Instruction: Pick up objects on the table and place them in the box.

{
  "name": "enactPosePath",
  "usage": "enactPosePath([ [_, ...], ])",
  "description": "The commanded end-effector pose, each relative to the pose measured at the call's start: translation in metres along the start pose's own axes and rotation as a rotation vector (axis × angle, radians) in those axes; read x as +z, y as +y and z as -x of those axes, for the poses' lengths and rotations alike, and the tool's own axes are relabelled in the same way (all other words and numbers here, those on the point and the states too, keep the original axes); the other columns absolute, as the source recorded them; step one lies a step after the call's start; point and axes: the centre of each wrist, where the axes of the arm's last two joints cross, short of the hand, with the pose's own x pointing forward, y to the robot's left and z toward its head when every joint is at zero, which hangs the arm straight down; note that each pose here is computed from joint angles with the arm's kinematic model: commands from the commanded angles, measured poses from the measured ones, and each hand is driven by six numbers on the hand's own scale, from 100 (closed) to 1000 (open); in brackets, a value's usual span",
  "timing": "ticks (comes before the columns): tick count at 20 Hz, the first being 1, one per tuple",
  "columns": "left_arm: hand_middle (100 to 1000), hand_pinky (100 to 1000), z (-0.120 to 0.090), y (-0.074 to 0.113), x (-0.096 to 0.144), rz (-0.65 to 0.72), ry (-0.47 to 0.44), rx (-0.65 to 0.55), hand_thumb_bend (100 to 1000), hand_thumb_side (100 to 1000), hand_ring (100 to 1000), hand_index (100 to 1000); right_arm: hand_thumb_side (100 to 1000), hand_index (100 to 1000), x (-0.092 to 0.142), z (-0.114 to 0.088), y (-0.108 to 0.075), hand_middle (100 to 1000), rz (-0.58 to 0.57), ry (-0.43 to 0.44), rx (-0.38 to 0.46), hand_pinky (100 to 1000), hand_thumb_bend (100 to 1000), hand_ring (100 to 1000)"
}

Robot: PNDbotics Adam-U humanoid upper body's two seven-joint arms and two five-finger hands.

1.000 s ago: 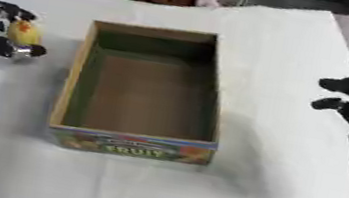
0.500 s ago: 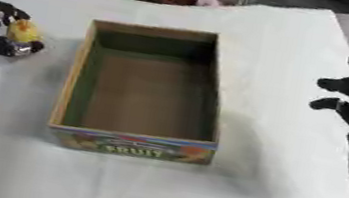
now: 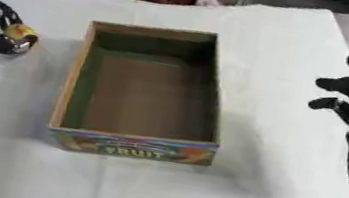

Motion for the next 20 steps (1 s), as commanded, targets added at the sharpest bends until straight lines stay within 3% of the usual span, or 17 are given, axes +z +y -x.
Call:
enactPosePath([
  [1, 591, 450, 0.005, 0.017, 0.002, -0.007, -0.005, 0.004, 128, 485, 597, 638, 885, 831, -0.003, -0.007, 0.0, 536, -0.006, -0.024, 0.005, 541, 100, 700],
  [3, 580, 441, 0.004, 0.017, 0.002, -0.001, -0.017, 0.028, 100, 398, 586, 625, 885, 831, -0.003, -0.007, 0.0, 536, -0.004, -0.023, 0.004, 541, 100, 700],
  [6, 555, 420, 0.001, 0.021, 0.002, -0.02, -0.048, 0.071, 100, 199, 560, 617, 885, 831, -0.003, -0.007, 0.0, 535, -0.001, -0.021, 0.001, 542, 100, 700],
  [14, 506, 372, -0.014, 0.042, 0.006, -0.122, -0.133, 0.104, 100, 311, 508, 588, 887, 831, -0.003, -0.007, 0.0, 535, 0.003, -0.021, -0.006, 542, 100, 700],
  [17, 479, 341, -0.031, 0.065, 0.009, -0.239, -0.183, 0.086, 100, 324, 480, 550, 886, 830, -0.003, -0.007, 0.0, 535, 0.006, -0.024, -0.01, 543, 100, 700],
  [20, 472, 329, -0.063, 0.095, 0.018, -0.394, -0.263, 0.022, 100, 329, 475, 540, 885, 830, -0.003, -0.007, 0.0, 535, 0.007, -0.027, -0.015, 543, 100, 700],
])
